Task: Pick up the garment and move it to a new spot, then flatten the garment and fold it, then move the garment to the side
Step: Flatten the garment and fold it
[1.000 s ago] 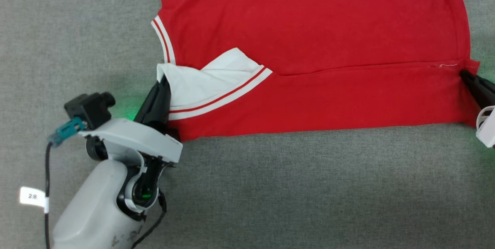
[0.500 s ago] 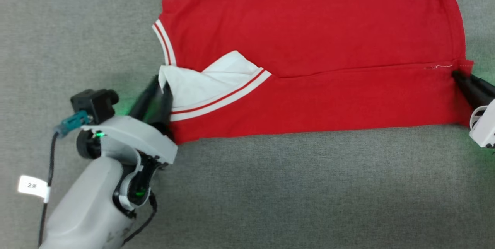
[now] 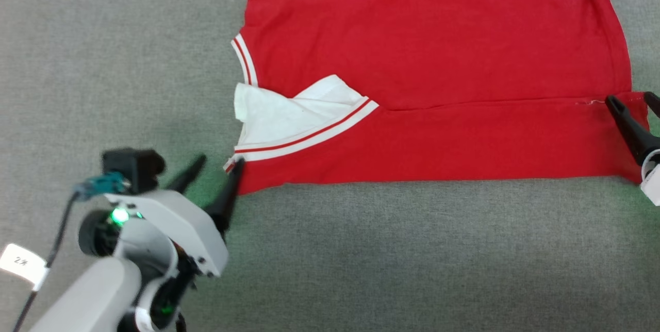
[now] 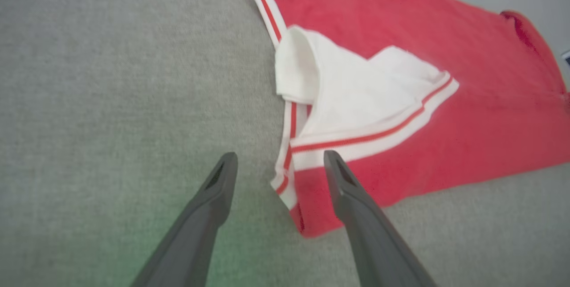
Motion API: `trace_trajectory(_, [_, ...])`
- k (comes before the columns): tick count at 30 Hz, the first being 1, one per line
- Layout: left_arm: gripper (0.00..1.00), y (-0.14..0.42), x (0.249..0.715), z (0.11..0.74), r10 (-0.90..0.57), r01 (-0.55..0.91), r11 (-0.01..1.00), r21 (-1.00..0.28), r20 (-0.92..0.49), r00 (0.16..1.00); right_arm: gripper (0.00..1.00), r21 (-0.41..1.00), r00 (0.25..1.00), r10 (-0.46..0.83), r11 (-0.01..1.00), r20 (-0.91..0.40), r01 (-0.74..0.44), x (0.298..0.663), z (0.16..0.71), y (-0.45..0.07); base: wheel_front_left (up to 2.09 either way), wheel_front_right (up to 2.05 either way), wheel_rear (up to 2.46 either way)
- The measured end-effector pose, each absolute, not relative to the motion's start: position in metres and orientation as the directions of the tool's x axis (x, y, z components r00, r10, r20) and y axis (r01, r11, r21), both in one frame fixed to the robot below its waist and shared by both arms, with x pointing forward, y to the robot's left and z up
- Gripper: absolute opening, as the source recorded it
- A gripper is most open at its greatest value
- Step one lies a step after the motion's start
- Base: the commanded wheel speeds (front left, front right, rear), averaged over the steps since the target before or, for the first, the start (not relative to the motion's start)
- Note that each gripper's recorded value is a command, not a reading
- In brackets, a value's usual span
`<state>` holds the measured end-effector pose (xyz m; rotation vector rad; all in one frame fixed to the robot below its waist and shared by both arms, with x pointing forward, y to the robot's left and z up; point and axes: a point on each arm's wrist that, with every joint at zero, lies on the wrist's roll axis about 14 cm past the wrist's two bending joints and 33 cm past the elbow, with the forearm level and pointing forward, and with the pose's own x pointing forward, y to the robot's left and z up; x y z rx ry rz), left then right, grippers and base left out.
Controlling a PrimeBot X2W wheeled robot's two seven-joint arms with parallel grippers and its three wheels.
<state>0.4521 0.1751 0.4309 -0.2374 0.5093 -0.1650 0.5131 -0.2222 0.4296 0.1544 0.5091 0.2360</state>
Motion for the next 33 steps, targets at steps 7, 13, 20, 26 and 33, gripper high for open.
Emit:
trace_trajectory(7, [1.0,0.158,0.439,0.408,-0.254,0.105,0.955,-0.276,-0.586,0.77,1.0,0.209,0.84,0.271,0.959,-0.47,-0.193,0.512,0.425,-0.218,0.0,0.0,0.0])
trace_trajectory(13, [1.0,0.148,0.446,0.395,-0.28,0.119,0.95,-0.288,-0.62,0.733,1.0,0.195,0.836,0.26,0.963,-0.483,-0.186,0.508,0.422,-0.224,0.0,0.0,0.0])
trace_trajectory(20, [0.0,0.146,0.448,0.39,-0.291,0.122,0.947,-0.297,-0.633,0.717,1.0,0.173,0.836,0.236,0.97,-0.494,-0.172,0.504,0.424,-0.236,0.0,0.0,0.0])
trace_trajectory(26, [0.0,0.142,0.444,0.392,-0.306,0.125,0.941,-0.315,-0.633,0.711,1.0,0.126,0.805,0.233,0.972,-0.545,-0.197,0.499,0.431,-0.242,0.0,0.0,0.0])
trace_trajectory(33, [0.0,0.14,0.44,0.39,-0.313,0.125,0.938,-0.324,-0.635,0.706,1.0,0.082,0.651,0.214,0.971,-0.729,-0.227,0.479,0.416,-0.252,0.0,0.0,0.0])
